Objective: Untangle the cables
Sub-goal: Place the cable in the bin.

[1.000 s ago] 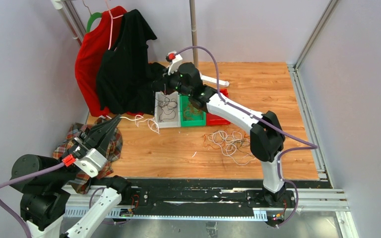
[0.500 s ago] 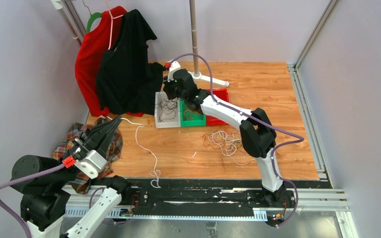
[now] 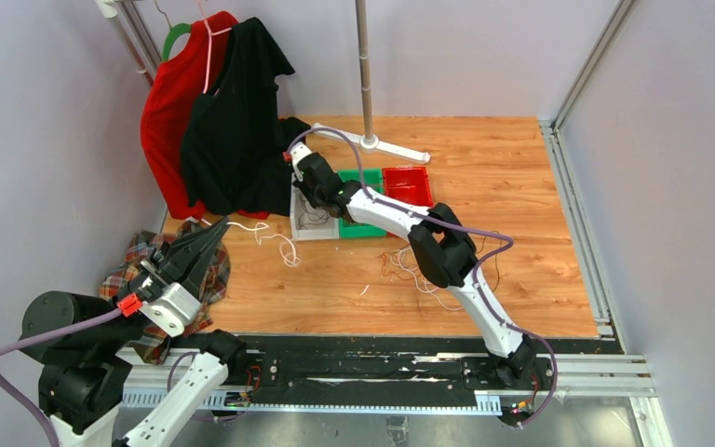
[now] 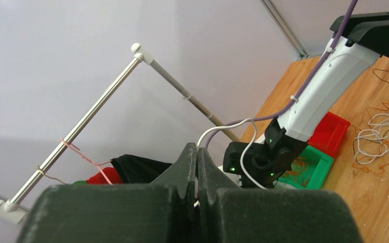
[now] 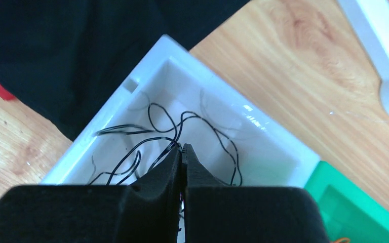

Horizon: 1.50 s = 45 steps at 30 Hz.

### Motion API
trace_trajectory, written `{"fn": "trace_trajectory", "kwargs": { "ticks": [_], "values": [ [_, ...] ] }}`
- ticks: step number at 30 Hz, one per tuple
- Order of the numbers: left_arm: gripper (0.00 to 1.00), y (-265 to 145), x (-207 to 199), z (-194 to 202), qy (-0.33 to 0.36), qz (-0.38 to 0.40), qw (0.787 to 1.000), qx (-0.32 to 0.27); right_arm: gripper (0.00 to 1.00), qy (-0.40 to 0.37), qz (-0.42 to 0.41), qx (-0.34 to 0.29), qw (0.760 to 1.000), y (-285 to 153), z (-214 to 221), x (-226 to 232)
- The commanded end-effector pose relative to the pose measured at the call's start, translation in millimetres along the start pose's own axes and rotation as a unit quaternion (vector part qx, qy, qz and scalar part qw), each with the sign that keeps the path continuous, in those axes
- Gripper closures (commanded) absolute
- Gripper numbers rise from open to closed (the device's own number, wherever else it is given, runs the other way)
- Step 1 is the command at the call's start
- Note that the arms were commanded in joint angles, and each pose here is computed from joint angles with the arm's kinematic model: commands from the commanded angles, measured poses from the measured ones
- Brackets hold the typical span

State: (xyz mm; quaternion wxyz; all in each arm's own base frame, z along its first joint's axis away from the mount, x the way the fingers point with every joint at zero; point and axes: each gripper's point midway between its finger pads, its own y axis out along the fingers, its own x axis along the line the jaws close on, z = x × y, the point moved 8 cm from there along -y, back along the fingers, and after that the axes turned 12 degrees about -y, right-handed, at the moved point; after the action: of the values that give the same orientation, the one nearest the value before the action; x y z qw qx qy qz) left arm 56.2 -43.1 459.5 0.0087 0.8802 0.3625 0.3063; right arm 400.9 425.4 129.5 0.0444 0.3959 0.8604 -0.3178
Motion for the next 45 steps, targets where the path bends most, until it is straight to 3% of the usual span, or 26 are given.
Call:
{"fn": "trace_trajectory", "kwargs": {
  "ticks": [1, 6, 11, 13, 27, 31, 39, 45],
  "values": [
    [0.99, -1.1, -1.5, -1.7, 0.008, 0.006, 1.000, -0.007, 1.00, -0.036, 0.003, 0.011, 0.999, 2.8, -2.7, 9.4],
    [0.99, 0.9, -1.9, -2.8, 0.007, 0.013, 1.000, -0.011, 0.99, -0.054, -0.008, 0.021, 0.998, 7.2, -1.0, 16.8],
    [0.99, 1.5, -1.7, -4.3, 0.010, 0.016, 1.000, -0.014, 0.72, -0.049, -0.003, 0.013, 0.999, -10.8, -18.5, 6.8],
    [0.99, 1.4, -1.1, -6.3, 0.011, 0.017, 1.000, -0.016, 0.66, -0.045, 0.002, 0.000, 0.999, -24.7, -31.0, -0.8],
    [0.99, 0.2, -2.4, -12.0, 0.011, 0.032, 0.999, -0.019, 0.51, -0.057, 0.004, -0.019, 0.998, -70.7, -47.2, -26.7],
    [0.99, 3.1, -3.1, -9.7, 0.006, 0.038, 0.999, -0.017, 0.37, -0.047, 0.008, -0.025, 0.999, -89.2, -48.2, -35.5],
    [0.99, 39.0, -4.4, 7.4, -0.043, 0.082, 0.996, -0.016, 0.31, 0.041, 0.050, -0.122, 0.990, -179.7, -65.1, -87.5],
    [1.00, 83.4, 0.2, 25.5, -0.104, 0.115, 0.988, -0.010, 0.30, 0.101, 0.109, -0.155, 0.977, -248.0, -32.2, -126.0]
  ]
}}
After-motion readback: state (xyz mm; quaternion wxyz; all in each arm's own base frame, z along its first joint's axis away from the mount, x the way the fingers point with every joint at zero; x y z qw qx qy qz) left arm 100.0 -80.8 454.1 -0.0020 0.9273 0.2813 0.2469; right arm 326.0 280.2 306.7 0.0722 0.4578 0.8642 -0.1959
